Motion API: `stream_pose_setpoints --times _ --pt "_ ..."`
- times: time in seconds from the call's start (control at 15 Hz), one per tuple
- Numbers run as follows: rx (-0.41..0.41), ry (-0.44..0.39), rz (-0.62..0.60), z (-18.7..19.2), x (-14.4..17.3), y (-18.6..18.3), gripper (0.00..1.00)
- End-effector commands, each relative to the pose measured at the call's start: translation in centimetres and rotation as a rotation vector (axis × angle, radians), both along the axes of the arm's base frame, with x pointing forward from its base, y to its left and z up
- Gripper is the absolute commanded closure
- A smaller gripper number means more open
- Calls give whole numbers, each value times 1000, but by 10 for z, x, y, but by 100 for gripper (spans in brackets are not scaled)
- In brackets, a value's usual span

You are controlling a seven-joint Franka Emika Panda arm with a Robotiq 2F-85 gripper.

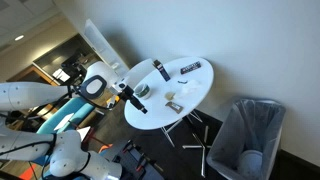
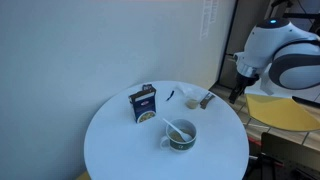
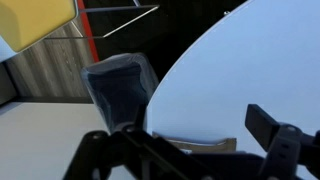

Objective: Pick up the brown packet from the table and throw it in the grey bin

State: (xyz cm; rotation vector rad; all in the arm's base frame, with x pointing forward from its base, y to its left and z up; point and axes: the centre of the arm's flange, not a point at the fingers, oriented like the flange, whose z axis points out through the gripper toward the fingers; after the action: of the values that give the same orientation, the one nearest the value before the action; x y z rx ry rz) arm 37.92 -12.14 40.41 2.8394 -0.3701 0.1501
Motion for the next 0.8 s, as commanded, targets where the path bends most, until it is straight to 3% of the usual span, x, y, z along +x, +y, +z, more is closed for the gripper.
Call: stream_pose_setpoints --times 0.0,0.27,0.73 --pt "0 0 0 0 0 0 0" --pt "0 0 0 0 0 0 0" --pt "26 -124 -388 -14 26 -22 0"
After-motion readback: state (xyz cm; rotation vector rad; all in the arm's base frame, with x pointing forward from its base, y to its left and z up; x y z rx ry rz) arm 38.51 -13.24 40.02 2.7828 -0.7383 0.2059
